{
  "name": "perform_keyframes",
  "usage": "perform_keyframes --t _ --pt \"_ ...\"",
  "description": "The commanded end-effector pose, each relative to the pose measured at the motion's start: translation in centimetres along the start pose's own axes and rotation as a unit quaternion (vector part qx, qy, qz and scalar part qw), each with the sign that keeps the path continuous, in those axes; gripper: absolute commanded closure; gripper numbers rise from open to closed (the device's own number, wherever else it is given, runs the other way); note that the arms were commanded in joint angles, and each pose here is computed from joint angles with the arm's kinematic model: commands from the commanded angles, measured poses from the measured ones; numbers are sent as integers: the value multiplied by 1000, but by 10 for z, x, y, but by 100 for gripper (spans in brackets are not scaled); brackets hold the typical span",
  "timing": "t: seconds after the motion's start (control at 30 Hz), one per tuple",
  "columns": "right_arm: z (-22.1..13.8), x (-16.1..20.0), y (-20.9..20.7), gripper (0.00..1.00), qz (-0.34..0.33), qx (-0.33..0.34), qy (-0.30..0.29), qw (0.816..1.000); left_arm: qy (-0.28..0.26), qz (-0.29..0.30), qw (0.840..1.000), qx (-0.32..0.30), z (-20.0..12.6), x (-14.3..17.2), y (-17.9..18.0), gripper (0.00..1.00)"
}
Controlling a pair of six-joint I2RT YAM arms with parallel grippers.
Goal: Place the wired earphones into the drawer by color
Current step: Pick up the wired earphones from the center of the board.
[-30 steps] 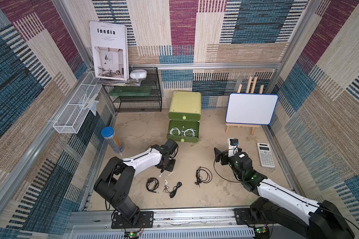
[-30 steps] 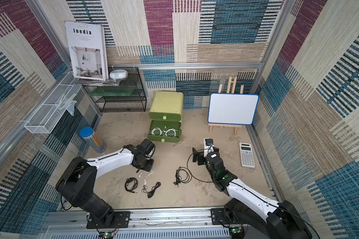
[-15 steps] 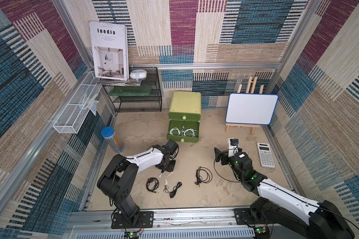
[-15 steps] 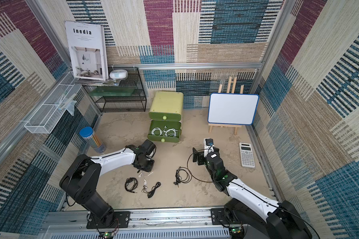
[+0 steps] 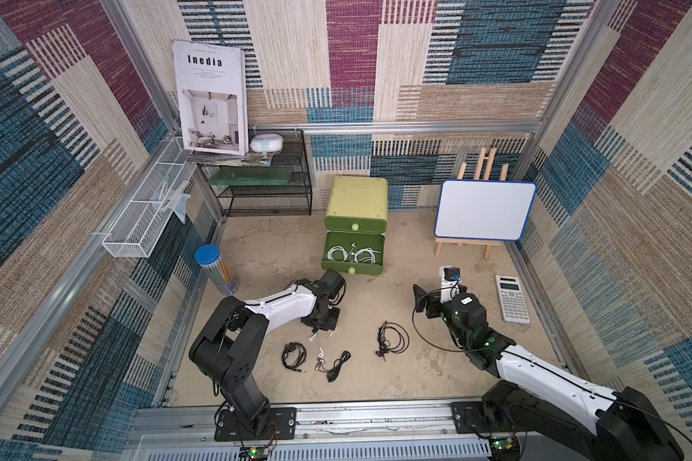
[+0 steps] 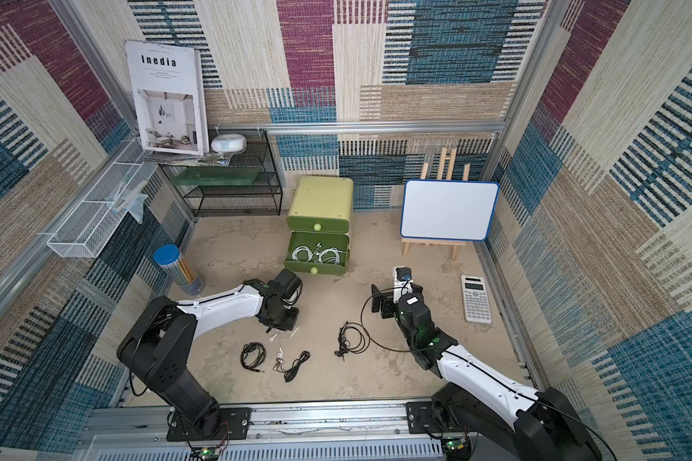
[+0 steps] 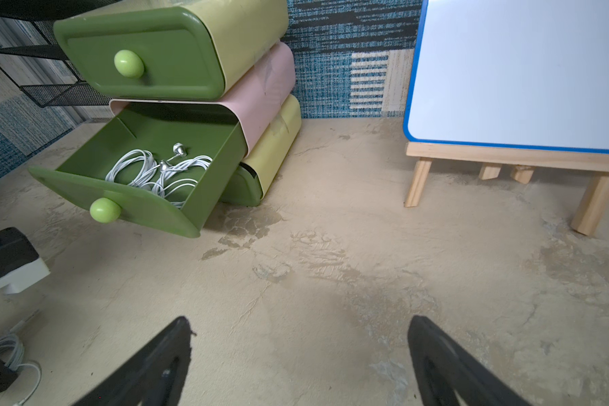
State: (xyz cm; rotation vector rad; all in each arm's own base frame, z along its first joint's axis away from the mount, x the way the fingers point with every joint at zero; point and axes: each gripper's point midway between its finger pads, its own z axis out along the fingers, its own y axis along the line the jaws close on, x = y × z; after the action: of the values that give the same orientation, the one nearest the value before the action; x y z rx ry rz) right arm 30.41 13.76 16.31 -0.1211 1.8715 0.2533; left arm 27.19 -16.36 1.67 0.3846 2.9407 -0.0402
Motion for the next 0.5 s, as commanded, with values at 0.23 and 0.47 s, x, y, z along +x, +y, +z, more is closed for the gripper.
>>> perform_keyframes --t 0.23,0.47 --pt "-1 -6 -1 1 5 3 -13 1000 9 -5 1000 -5 0 7 3 93" --pt "-1 -5 -1 1 6 4 -13 1000 -7 -7 1000 -7 -9 3 5 96"
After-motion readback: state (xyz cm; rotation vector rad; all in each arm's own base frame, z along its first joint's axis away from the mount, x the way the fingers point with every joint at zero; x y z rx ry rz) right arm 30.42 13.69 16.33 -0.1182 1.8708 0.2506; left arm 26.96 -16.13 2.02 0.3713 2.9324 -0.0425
